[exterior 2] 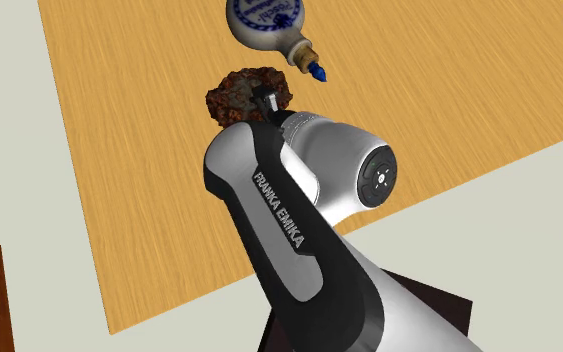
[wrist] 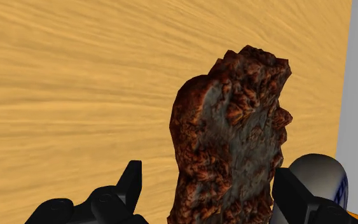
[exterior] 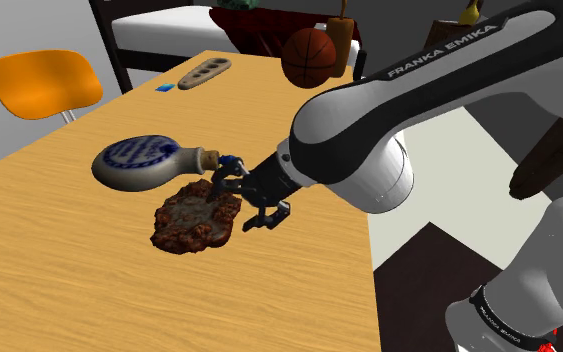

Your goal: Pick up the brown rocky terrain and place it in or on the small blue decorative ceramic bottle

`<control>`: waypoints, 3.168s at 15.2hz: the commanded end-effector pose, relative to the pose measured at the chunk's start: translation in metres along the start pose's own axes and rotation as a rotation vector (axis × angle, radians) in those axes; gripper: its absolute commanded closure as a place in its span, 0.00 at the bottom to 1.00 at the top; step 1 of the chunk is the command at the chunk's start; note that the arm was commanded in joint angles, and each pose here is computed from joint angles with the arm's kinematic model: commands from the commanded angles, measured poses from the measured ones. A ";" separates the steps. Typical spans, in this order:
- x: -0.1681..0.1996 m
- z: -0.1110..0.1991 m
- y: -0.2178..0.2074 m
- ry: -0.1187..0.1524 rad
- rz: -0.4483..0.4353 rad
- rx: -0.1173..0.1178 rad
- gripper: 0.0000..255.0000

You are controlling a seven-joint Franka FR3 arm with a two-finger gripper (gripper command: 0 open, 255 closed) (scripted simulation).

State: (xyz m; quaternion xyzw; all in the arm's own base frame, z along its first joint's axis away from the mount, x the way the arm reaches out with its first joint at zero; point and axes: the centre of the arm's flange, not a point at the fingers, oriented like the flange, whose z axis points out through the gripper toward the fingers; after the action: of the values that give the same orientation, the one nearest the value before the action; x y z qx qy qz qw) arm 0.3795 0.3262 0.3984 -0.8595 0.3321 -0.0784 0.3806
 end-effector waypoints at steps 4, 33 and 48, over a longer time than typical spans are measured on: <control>0.000 0.001 0.000 0.000 0.000 0.000 0.00; -0.011 -0.065 -0.067 0.000 0.000 0.000 1.00; -0.020 -0.121 -0.123 0.000 0.000 0.000 1.00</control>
State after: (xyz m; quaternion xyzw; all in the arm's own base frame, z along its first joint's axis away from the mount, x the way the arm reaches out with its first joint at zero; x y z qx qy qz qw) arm 0.3805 0.3250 0.5647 -0.8596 0.3322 -0.0780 0.3804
